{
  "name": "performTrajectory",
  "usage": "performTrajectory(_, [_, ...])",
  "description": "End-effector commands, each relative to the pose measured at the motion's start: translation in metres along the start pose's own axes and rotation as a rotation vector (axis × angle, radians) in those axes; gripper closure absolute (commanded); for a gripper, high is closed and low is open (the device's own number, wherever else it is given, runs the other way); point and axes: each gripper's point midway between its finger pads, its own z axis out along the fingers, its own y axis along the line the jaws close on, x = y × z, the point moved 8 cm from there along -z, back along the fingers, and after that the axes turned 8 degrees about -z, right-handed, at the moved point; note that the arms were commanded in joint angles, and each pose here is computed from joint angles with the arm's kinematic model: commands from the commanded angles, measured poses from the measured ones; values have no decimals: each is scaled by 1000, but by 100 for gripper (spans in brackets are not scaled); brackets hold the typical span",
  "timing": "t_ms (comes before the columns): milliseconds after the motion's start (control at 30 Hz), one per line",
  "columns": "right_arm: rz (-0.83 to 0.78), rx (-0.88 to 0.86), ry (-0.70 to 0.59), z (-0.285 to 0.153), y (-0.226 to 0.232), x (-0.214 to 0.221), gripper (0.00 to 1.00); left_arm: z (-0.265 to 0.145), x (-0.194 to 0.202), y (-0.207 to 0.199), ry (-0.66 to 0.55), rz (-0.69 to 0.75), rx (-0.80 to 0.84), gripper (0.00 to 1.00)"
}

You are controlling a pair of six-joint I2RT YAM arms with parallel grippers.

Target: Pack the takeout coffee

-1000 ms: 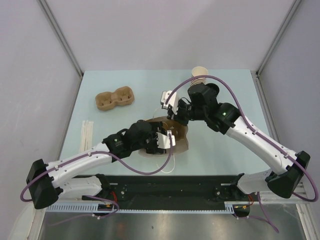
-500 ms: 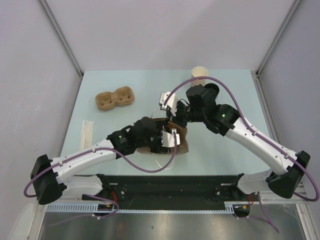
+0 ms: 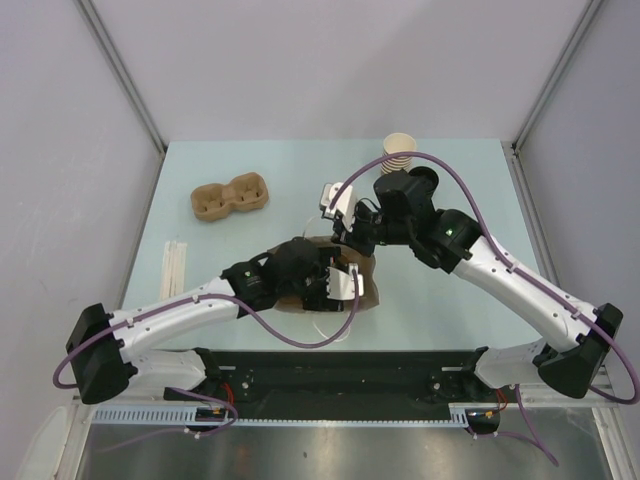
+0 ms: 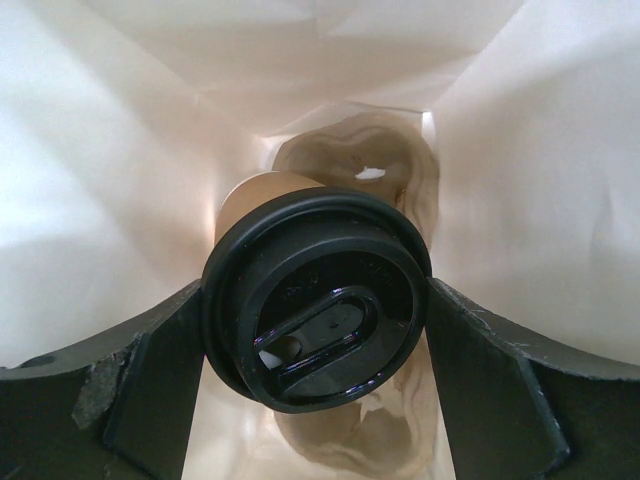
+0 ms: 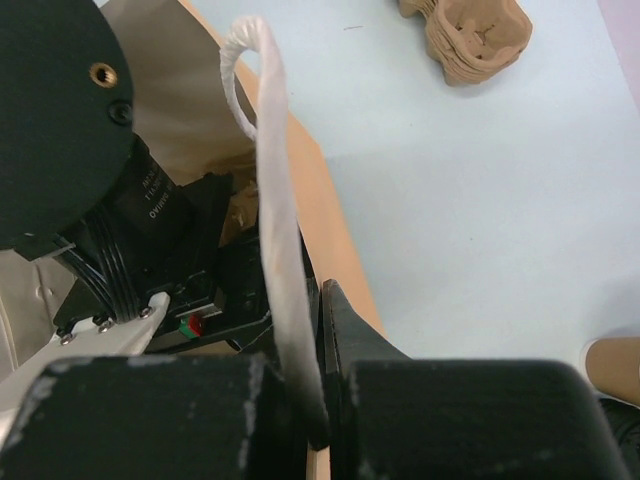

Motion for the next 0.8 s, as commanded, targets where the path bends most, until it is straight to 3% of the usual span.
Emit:
performTrajectory(0, [-21,45,-105,-12,-3,-23,100,3,-5,-10,-35,-2,102,82])
performTrajectory(267, [-51,25,-131,-18,5,-27,100,14,10,-23,26,-9,179,83])
performTrajectory(467, [-83,5,-159,-24,13,-31,100,25,34,-22,95,17,74,85])
performTrajectory(767, [-69,-31,-142,-23,20,-24,100,38,48,-26,158,15,74,85])
